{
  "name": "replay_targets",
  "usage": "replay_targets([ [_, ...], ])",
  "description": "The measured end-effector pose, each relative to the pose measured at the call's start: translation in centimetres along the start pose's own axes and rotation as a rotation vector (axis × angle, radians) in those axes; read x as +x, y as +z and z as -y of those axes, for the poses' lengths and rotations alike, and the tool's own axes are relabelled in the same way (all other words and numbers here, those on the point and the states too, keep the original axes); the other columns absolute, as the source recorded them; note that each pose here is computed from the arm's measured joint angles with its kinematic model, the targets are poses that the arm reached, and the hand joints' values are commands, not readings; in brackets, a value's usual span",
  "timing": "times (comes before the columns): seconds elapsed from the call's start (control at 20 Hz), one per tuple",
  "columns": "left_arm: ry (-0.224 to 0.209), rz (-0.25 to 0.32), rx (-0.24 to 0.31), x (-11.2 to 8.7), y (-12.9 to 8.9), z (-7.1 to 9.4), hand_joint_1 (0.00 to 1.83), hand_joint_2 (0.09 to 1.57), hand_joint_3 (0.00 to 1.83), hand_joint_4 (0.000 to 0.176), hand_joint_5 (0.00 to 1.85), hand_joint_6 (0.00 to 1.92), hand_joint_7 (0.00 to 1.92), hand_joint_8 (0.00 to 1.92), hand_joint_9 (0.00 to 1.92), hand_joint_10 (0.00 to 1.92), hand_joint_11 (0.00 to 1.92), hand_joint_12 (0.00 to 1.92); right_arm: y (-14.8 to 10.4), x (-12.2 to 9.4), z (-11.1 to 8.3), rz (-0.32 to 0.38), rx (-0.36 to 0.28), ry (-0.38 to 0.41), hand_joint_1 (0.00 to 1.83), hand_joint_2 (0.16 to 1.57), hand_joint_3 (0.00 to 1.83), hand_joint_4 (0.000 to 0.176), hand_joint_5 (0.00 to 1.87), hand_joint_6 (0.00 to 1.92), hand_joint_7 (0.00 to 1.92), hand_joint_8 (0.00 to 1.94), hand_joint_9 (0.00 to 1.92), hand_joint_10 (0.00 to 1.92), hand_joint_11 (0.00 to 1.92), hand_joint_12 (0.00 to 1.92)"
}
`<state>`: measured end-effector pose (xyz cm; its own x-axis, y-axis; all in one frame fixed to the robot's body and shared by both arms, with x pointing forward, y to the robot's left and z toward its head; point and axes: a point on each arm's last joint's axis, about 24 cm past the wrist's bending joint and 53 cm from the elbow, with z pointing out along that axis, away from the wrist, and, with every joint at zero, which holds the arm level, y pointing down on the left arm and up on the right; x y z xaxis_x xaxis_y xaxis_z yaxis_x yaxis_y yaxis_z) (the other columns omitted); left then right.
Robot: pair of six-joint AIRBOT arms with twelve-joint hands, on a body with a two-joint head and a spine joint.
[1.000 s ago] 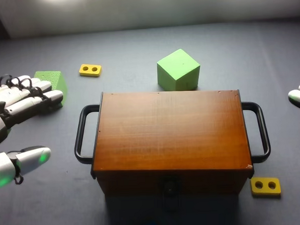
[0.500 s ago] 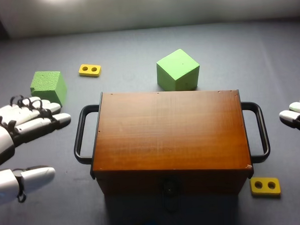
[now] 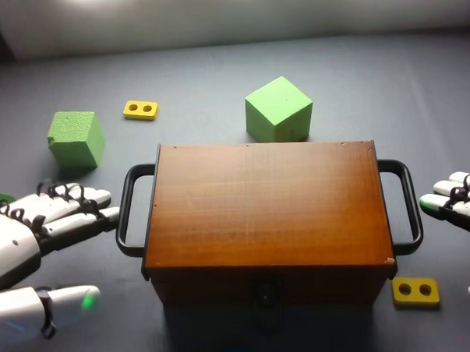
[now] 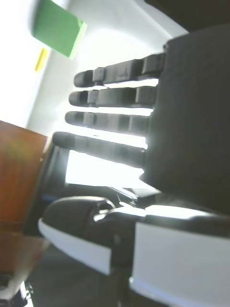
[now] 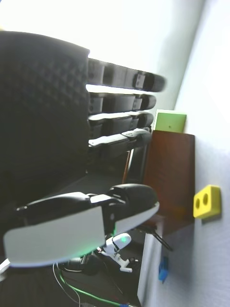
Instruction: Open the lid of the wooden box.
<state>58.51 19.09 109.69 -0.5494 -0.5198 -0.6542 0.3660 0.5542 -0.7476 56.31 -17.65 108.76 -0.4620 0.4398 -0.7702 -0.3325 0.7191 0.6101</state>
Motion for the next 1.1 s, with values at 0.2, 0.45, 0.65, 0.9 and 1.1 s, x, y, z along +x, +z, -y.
replay_targets([
  [0.2, -0.007, -0.013, -0.007, 0.3, 0.1, -0.4, 0.15, 1.40, 0.00, 0.000, 0.14, 0.00, 0.00, 0.00, 0.00, 0.00, 0.00, 0.00, 0.8, 0.6, -0.1, -0.019, -0.008, 0.000, 0.52, 1.38, 0.00, 0.000, 0.06, 0.00, 0.02, 0.00, 0.00, 0.00, 0.00, 0.03],
  [0.45, -0.028, -0.036, -0.017, 1.4, 0.4, -1.0, 0.11, 1.40, 0.00, 0.000, 0.12, 0.01, 0.00, 0.00, 0.00, 0.00, 0.00, 0.00, 1.8, 1.5, -0.4, -0.045, -0.018, 0.007, 0.51, 1.38, 0.00, 0.000, 0.06, 0.00, 0.01, 0.00, 0.00, 0.00, 0.00, 0.00],
  [0.65, -0.033, -0.046, -0.015, 1.7, 0.8, -1.1, 0.08, 1.41, 0.00, 0.001, 0.11, 0.00, 0.00, 0.00, 0.00, 0.00, 0.00, 0.00, 2.0, 2.1, -0.5, -0.061, -0.023, 0.006, 0.49, 1.38, 0.00, 0.000, 0.05, 0.00, 0.00, 0.00, 0.00, 0.00, 0.00, 0.00],
  [0.9, -0.044, -0.048, 0.001, 1.9, 0.9, -0.8, 0.06, 1.43, 0.00, 0.024, 0.03, 0.00, 0.00, 0.00, 0.00, 0.00, 0.00, 0.00, 2.1, 2.2, -0.8, -0.068, -0.032, 0.014, 0.43, 1.40, 0.00, 0.000, 0.03, 0.00, 0.00, 0.00, 0.00, 0.00, 0.00, 0.00],
  [1.1, -0.046, -0.040, 0.024, 1.7, 0.9, -0.2, 0.06, 1.44, 0.00, 0.016, 0.04, 0.00, 0.00, 0.00, 0.00, 0.00, 0.00, 0.00, 1.9, 1.6, -1.3, -0.056, -0.049, 0.021, 0.45, 1.39, 0.00, 0.000, 0.04, 0.00, 0.00, 0.00, 0.00, 0.00, 0.00, 0.00],
])
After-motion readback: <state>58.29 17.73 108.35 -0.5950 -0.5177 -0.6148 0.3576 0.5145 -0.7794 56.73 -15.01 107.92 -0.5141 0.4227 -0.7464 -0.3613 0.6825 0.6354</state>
